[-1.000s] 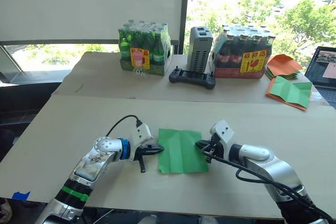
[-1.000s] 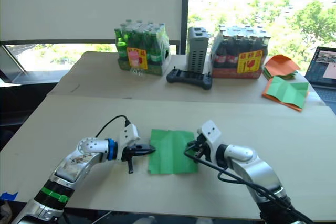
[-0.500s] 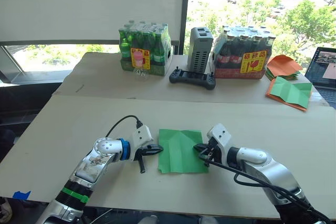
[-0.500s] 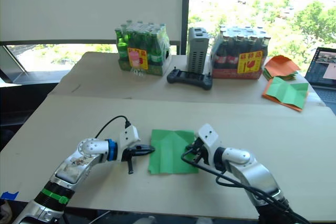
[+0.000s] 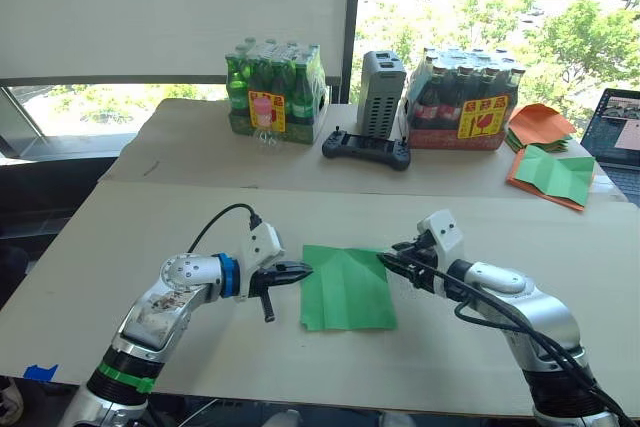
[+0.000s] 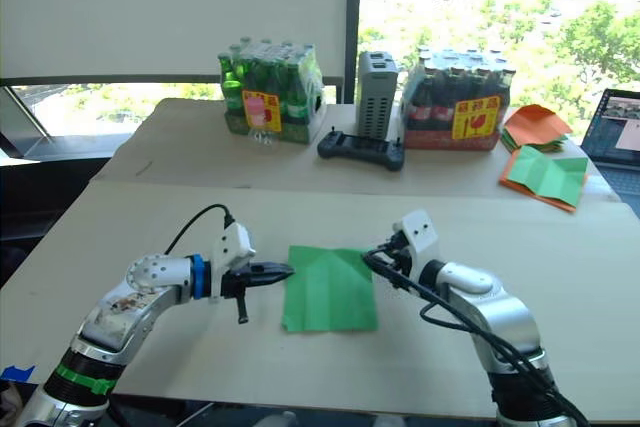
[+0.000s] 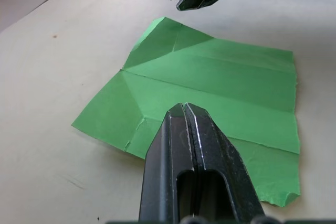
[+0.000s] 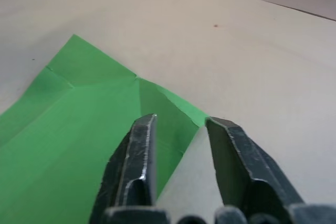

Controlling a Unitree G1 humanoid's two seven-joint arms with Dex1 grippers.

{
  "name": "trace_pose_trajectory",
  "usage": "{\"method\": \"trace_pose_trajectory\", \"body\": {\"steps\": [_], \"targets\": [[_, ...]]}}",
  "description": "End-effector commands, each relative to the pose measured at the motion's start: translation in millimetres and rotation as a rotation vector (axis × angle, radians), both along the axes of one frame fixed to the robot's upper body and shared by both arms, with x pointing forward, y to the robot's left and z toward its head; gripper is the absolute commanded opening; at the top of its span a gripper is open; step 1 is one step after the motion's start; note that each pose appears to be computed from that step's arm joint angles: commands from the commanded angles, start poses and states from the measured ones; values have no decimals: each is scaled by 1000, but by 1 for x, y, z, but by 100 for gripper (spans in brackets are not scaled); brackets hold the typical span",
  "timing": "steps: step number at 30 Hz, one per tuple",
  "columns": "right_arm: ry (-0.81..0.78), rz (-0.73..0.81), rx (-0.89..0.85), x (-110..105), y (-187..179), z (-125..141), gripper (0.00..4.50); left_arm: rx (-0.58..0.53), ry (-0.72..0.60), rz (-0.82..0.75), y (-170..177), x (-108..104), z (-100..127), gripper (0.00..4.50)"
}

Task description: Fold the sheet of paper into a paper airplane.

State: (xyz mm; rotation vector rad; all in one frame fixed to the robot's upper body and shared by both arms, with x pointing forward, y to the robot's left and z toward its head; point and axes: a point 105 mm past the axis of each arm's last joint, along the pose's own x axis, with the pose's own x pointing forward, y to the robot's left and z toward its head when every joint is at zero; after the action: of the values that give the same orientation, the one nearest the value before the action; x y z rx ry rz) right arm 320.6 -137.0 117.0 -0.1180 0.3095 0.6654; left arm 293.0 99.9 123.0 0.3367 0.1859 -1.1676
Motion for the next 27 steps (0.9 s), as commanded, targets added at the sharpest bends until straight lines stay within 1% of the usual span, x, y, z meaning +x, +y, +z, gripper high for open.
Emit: {"method": "trace_pose_trajectory", "body": {"steps": [1, 3, 5, 11, 14, 15, 16, 19, 20, 22, 25, 27], "targets": [[27, -9, 45, 3, 3, 1, 282, -14, -18, -6, -1, -4, 6, 0], [76, -29, 65, 5, 4, -8, 282, -27, -21, 12, 1, -4, 9, 0], [99, -35, 85, 5, 4, -11, 282, -38, -21, 26, 3, -5, 12, 0], [146, -11, 177, 4, 15, -11, 282, -29, -12, 37, 6, -7, 9, 0], [148, -11, 212, 8, 21, -10, 282, -30, -12, 41, 5, -8, 9, 0], [147, -11, 217, 10, 22, -10, 229, -31, -12, 42, 5, -8, 9, 0], [143, -11, 210, 11, 22, -10, 205, -30, -12, 42, 5, -8, 8, 0], [133, -13, 207, 11, 21, -9, 99, -29, -12, 44, 5, -8, 8, 0], [131, -14, 211, 11, 21, -8, 58, -29, -12, 43, 5, -8, 7, 0], [129, -12, 210, 11, 22, -8, 2, -28, -11, 43, 5, -8, 7, 0], [116, 2, 214, 8, 25, -6, 2, -28, -10, 41, 5, -9, 6, 0], [70, 38, 178, 3, 28, -2, 2, -28, -8, 41, 5, -9, 6, 0]]}}
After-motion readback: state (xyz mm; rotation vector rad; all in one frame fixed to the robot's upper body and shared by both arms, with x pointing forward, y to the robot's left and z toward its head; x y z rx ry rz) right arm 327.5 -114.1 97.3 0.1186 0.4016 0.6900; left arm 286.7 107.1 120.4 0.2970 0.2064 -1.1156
